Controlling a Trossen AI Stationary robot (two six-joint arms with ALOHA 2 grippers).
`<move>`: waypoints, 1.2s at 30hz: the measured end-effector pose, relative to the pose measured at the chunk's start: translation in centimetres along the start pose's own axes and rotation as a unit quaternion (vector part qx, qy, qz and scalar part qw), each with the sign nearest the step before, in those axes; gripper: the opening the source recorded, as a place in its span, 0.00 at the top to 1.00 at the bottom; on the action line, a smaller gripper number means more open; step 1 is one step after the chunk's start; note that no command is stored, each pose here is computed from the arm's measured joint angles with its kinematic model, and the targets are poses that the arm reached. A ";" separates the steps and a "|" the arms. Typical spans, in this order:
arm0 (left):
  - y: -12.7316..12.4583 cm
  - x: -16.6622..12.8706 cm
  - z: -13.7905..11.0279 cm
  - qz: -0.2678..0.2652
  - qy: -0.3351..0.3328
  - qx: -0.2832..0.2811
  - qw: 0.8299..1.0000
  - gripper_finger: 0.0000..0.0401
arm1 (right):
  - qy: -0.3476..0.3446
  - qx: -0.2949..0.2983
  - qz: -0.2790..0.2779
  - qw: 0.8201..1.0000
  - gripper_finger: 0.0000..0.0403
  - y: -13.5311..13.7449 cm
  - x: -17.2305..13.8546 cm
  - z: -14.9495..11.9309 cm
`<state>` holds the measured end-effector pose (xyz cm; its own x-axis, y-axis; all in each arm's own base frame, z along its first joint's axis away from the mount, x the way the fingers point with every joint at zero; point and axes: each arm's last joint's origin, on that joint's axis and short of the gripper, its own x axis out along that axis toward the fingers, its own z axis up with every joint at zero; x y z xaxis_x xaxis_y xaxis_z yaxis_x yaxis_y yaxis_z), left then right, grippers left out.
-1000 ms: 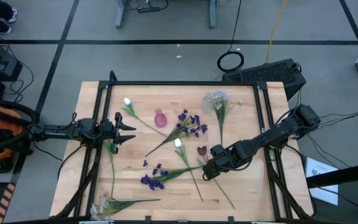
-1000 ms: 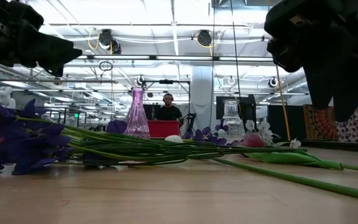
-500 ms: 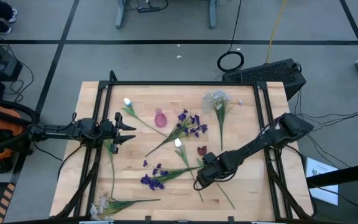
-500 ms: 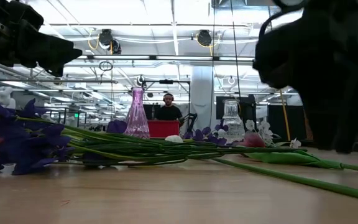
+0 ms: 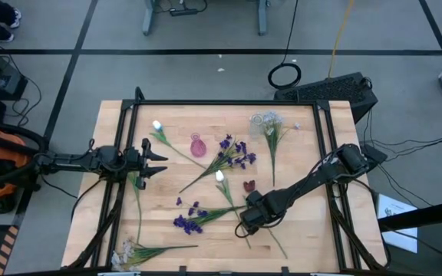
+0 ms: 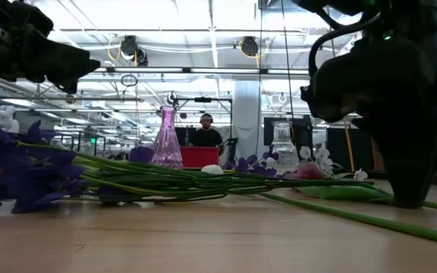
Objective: Sort flowers into vase by color
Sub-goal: Put the right red flower into the transparent purple vase
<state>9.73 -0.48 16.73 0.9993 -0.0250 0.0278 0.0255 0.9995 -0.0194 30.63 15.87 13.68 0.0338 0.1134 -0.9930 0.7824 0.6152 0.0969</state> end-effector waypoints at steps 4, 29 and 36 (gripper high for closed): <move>0.0 0.0 0.0 0.000 0.000 0.000 1.000 0.62 | 0.046 -0.001 -0.007 0.999 0.97 -1.0 -1.9 -0.8; 0.0 0.0 0.0 0.000 -0.001 0.000 1.000 0.62 | -0.420 0.057 0.089 0.901 1.00 -5.7 -15.8 1.5; 0.0 0.0 0.0 0.000 -0.001 0.000 1.000 0.62 | -0.503 -0.060 0.231 0.831 1.00 -4.1 -17.4 9.7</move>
<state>9.73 -0.47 16.74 0.9993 -0.0244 0.0289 0.0250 0.9995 -0.0194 32.85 3.86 29.86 0.8628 -0.3132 -0.3968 0.4759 0.7679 0.4287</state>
